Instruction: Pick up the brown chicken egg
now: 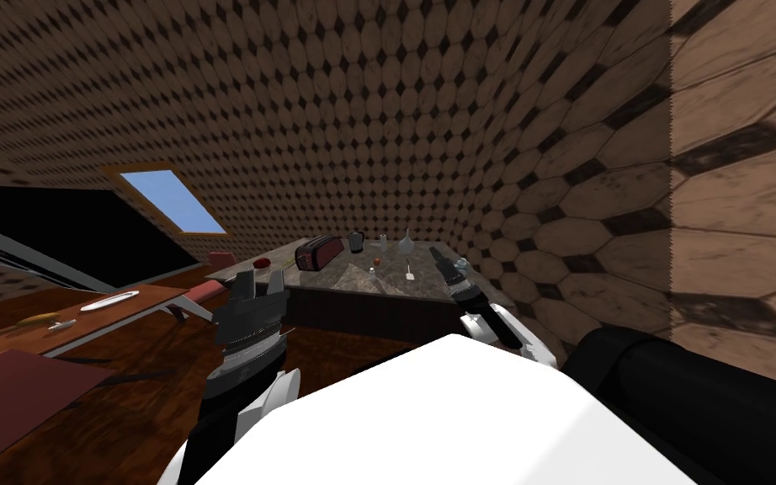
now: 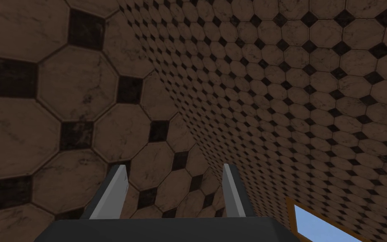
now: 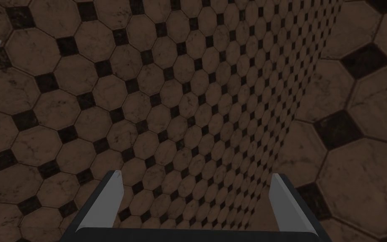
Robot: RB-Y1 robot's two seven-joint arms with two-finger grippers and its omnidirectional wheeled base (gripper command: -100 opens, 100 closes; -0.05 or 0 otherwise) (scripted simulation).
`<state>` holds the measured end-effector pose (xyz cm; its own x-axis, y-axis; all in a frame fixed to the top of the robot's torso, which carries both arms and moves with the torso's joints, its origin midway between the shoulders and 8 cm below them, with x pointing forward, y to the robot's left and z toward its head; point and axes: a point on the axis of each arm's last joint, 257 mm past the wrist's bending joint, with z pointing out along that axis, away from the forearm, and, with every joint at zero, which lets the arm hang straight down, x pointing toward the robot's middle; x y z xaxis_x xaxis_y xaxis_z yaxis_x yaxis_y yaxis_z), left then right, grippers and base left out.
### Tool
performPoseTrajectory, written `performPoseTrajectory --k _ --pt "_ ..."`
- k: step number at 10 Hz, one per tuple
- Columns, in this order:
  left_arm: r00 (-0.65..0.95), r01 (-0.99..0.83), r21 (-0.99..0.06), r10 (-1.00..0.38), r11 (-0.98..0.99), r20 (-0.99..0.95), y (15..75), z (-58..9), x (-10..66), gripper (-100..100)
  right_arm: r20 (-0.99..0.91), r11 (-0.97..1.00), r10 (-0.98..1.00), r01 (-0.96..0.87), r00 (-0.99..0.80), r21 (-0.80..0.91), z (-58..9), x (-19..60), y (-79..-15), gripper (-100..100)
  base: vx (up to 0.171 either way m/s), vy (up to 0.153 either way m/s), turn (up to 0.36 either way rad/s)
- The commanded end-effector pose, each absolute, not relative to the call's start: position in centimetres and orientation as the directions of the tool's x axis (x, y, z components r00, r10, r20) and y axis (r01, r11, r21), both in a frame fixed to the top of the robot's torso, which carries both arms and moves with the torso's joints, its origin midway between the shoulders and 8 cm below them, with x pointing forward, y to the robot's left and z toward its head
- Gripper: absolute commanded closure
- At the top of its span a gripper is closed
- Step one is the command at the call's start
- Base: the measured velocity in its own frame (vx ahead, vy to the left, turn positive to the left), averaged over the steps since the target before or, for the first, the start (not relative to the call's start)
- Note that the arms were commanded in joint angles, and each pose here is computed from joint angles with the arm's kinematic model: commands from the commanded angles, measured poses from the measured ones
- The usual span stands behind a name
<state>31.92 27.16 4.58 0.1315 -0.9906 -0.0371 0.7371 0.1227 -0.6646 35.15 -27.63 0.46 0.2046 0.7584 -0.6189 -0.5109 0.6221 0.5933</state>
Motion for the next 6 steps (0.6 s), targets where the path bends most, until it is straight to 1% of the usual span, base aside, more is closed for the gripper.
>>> performPoseTrajectory --k 1,2,3,4,5,6 --pt "0.131 0.737 -0.665 -0.991 0.123 -0.037 27.2 4.6 31.9 0 -0.659 0.655 0.725 -0.499 0.201 0.568 -0.1 35.5 -27.6 -100 -0.025 -0.044 0.048" --pt "0.132 0.737 -0.665 -0.991 0.123 -0.037 27.2 4.6 31.9 0 -0.723 0.711 0.663 -0.469 0.197 0.524 -1.3 35.8 -27.8 -100 -0.019 -0.039 0.108" --pt "0.131 0.737 -0.665 -0.991 0.123 -0.037 27.2 4.6 31.9 0 -0.726 0.712 0.66 -0.471 0.194 0.521 -1.4 35.8 -27.8 -100 -0.016 -0.032 0.048" --pt "0.132 0.737 -0.665 -0.991 0.123 -0.037 27.2 4.6 31.9 0 -0.786 0.766 0.589 -0.441 0.187 0.469 -2.7 36.1 -28.2 -100 -0.022 -0.034 0.096" --pt "0.131 0.737 -0.665 -0.991 0.123 -0.037 27.2 4.6 31.9 0 -0.79 0.767 0.585 -0.443 0.184 0.465 -2.7 36.1 -28.1 -100 -0.017 -0.032 0.056" --pt "0.132 0.737 -0.665 -0.991 0.123 -0.037 27.2 4.6 31.9 0 -0.846 0.817 0.505 -0.413 0.174 0.403 -4.2 36.4 -28.7 -100 -0.016 -0.032 0.127"
